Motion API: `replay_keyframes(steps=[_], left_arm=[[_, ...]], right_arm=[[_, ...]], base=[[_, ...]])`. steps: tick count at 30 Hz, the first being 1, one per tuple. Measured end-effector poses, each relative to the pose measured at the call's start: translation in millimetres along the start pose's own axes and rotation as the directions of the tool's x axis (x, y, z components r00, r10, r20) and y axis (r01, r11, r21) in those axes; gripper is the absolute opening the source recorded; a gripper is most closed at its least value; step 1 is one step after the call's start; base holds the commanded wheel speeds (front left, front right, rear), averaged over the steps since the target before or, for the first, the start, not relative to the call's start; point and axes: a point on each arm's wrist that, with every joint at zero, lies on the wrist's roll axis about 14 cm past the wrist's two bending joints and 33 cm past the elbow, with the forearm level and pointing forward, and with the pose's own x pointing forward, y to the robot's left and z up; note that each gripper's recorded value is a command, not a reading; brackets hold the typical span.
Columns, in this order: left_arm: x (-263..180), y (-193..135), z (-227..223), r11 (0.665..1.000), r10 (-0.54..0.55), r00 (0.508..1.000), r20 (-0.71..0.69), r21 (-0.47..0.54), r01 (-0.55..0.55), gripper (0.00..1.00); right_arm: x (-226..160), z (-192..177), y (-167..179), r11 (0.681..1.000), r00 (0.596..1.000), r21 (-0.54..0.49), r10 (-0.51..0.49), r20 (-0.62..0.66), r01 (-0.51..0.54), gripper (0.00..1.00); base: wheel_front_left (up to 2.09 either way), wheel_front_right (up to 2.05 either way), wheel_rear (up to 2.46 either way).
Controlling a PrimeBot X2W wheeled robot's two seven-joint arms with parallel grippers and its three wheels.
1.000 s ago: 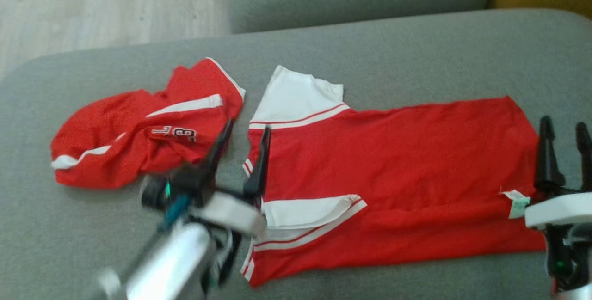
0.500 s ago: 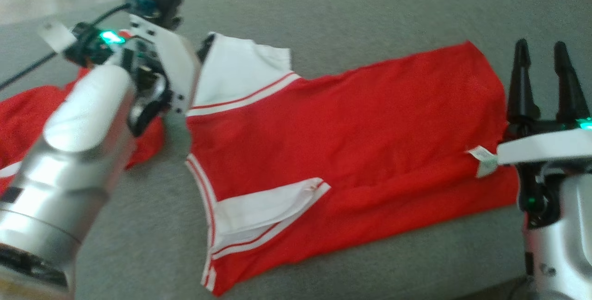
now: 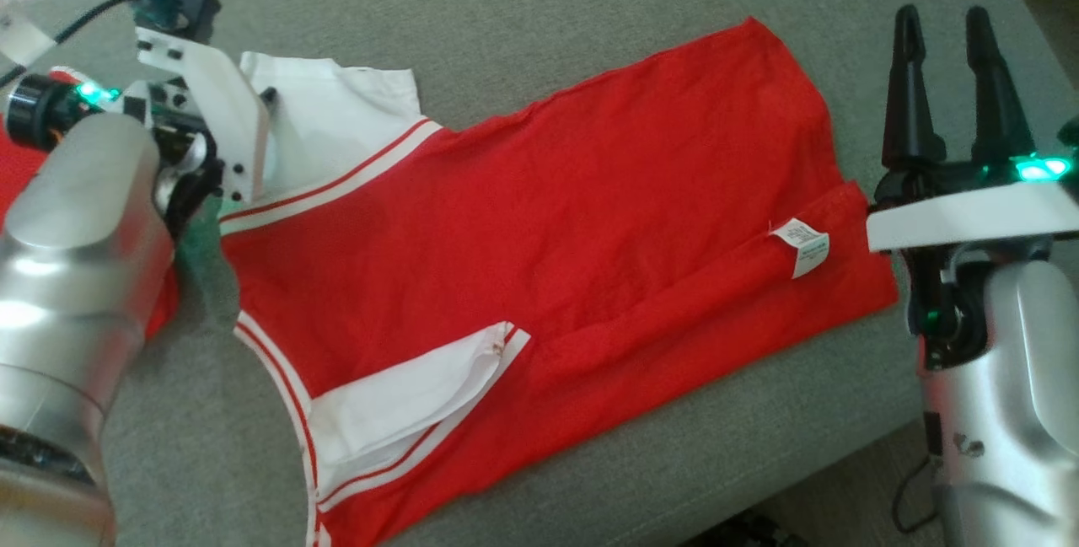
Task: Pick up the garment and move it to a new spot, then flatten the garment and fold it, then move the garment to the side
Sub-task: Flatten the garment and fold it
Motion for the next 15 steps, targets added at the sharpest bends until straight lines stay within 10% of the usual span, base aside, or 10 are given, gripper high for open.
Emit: replay_keyframes(steps=[9, 10, 11, 12, 15], left_arm=[[11, -2, 5, 0.998, -0.026, 1.000, -0.013, -0.058, 0.025, 1.00], [11, -4, 5, 0.997, -0.032, 0.999, -0.021, -0.068, 0.031, 0.45], [10, -6, 5, 0.996, -0.039, 0.999, -0.025, -0.076, 0.037, 0.45], [10, -8, 6, 0.996, -0.046, 0.999, -0.026, -0.081, 0.044, 0.00], [6, -19, 11, 0.992, -0.074, 0.997, 0.008, -0.105, 0.075, 0.00]], right_arm=[[2, -10, -7, 1.000, 0.999, -0.009, -0.018, -0.029, 0.018, 1.00], [2, -10, -7, 1.000, 0.999, -0.009, -0.019, -0.030, 0.019, 1.00], [2, -11, -7, 1.000, 0.999, -0.008, -0.020, -0.031, 0.020, 1.00], [3, -11, -8, 1.000, 0.999, -0.009, -0.021, -0.032, 0.021, 1.00], [5, -12, -4, 1.000, 0.999, -0.021, 0.001, -0.039, -0.002, 1.00]], base=[[0.00, 0.00, 0.00], [0.00, 0.00, 0.00], [0.00, 0.00, 0.00], [0.00, 0.00, 0.00], [0.00, 0.00, 0.00]])
